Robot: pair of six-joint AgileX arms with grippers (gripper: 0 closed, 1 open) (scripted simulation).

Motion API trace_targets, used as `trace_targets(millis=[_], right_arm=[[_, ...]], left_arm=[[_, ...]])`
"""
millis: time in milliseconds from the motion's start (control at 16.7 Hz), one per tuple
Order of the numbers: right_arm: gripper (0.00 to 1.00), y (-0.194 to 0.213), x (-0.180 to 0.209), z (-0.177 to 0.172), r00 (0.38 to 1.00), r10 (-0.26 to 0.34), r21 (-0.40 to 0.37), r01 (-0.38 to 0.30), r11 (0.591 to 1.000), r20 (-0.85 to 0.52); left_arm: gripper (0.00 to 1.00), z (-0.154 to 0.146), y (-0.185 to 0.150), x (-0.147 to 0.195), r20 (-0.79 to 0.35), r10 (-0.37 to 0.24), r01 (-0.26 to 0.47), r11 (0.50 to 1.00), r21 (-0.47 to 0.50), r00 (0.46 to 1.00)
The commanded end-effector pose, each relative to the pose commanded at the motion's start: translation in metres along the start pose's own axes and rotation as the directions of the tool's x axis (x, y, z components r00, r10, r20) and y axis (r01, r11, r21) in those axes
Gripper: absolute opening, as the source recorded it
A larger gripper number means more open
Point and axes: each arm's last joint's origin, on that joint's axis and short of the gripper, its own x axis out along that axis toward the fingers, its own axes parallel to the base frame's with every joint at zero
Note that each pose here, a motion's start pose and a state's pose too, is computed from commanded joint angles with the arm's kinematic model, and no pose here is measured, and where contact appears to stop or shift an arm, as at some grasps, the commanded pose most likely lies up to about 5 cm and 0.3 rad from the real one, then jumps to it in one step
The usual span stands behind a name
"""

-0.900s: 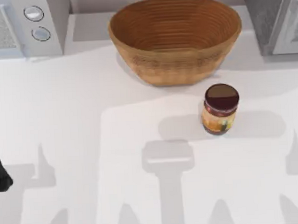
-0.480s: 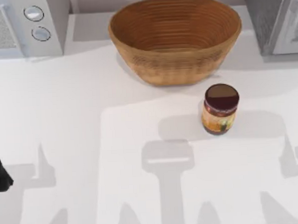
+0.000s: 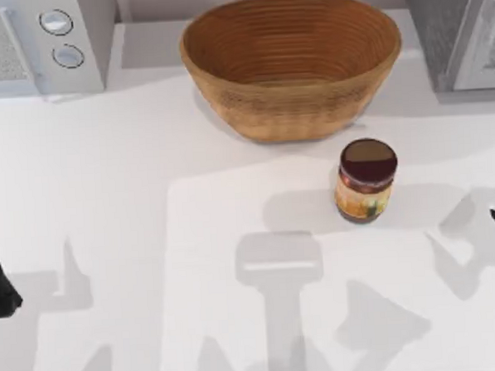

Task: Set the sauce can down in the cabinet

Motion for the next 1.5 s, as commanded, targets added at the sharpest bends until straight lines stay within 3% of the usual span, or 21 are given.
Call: trace_targets(millis=[180,360,540,660,780,960,1200,1500], right_arm=[[1.00,-0.022,0.033,0.011,0.966,0.249,-0.066,-0.253,0.965,-0.067],[1.00,-0.046,0.076,0.010,0.875,0.479,-0.098,-0.484,0.870,-0.071],[1.00,-0.066,0.125,-0.005,0.760,0.650,-0.124,-0.646,0.753,-0.007],[1.00,-0.077,0.157,-0.022,0.688,0.724,-0.147,-0.711,0.688,0.061],[1.00,-0.085,0.186,-0.042,0.628,0.766,-0.172,-0.746,0.643,0.137],[1.00,-0.091,0.221,-0.073,0.568,0.787,-0.207,-0.762,0.613,0.240],[1.00,-0.092,0.247,-0.103,0.533,0.782,-0.234,-0.756,0.612,0.323],[1.00,-0.092,0.251,-0.107,0.529,0.780,-0.238,-0.753,0.613,0.335]], left_arm=[[1.00,0.000,0.000,0.000,0.000,0.000,0.000,1.000,0.000,1.000],[1.00,0.000,0.000,0.000,0.000,0.000,0.000,1.000,0.000,1.000],[1.00,0.000,0.000,0.000,0.000,0.000,0.000,1.000,0.000,1.000],[1.00,0.000,0.000,0.000,0.000,0.000,0.000,1.000,0.000,1.000],[1.00,0.000,0.000,0.000,0.000,0.000,0.000,1.000,0.000,1.000],[1.00,0.000,0.000,0.000,0.000,0.000,0.000,1.000,0.000,1.000],[1.00,0.000,0.000,0.000,0.000,0.000,0.000,1.000,0.000,1.000],[1.00,0.000,0.000,0.000,0.000,0.000,0.000,1.000,0.000,1.000]])
